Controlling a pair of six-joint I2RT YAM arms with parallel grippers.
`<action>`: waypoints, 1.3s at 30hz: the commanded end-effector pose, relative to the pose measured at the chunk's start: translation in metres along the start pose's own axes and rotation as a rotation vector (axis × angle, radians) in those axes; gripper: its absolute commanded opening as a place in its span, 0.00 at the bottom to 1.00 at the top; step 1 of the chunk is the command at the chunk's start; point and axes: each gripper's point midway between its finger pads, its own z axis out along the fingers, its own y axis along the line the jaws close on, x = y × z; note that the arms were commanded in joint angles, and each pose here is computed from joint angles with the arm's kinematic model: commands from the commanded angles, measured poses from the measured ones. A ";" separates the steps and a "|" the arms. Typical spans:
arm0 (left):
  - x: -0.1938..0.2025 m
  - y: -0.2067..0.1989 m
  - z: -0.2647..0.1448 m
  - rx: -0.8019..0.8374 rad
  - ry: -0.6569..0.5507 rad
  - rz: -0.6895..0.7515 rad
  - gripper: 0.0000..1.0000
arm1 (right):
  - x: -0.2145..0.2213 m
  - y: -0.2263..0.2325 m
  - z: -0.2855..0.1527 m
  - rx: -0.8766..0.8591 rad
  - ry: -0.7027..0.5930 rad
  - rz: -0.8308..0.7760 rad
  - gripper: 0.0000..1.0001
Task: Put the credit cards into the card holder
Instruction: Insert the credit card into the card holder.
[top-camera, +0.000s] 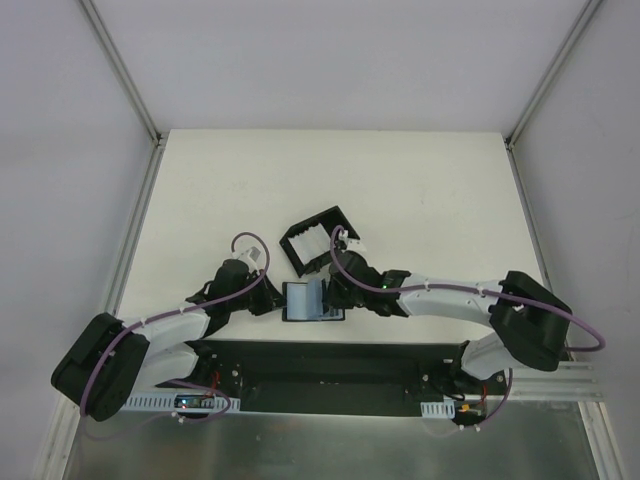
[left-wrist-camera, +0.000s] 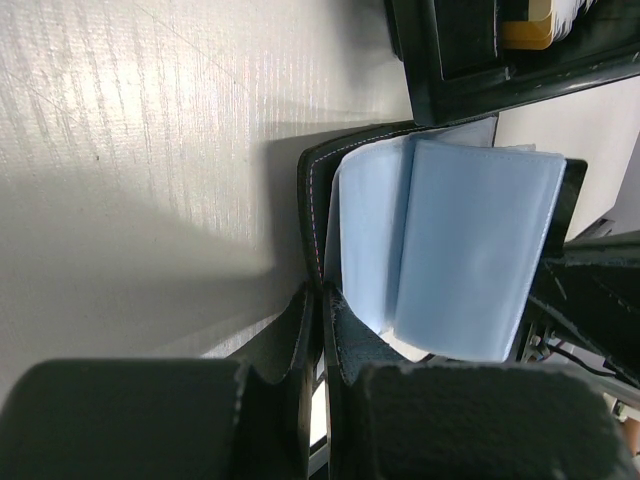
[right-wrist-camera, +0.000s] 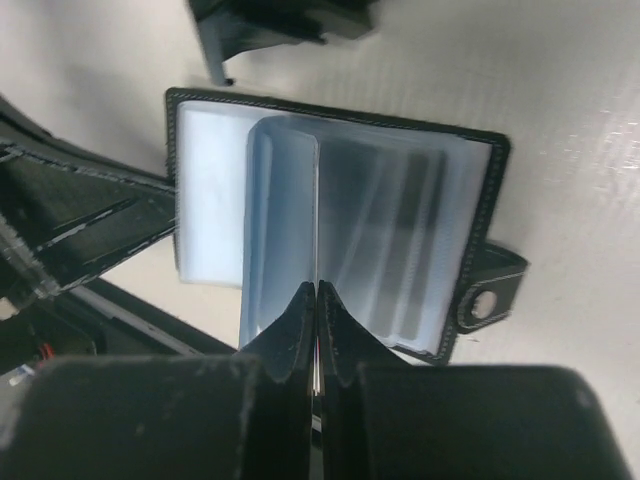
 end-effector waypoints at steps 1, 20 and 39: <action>0.028 0.039 -0.003 -0.137 0.081 -0.031 0.00 | -0.005 0.041 -0.005 -0.112 0.007 -0.047 0.00; 0.034 0.046 -0.003 -0.153 0.088 -0.037 0.00 | -0.016 0.045 -0.003 -0.211 -0.029 -0.024 0.00; 0.036 0.049 -0.003 -0.166 0.082 -0.055 0.00 | 0.017 -0.007 0.027 -0.153 -0.033 0.212 0.00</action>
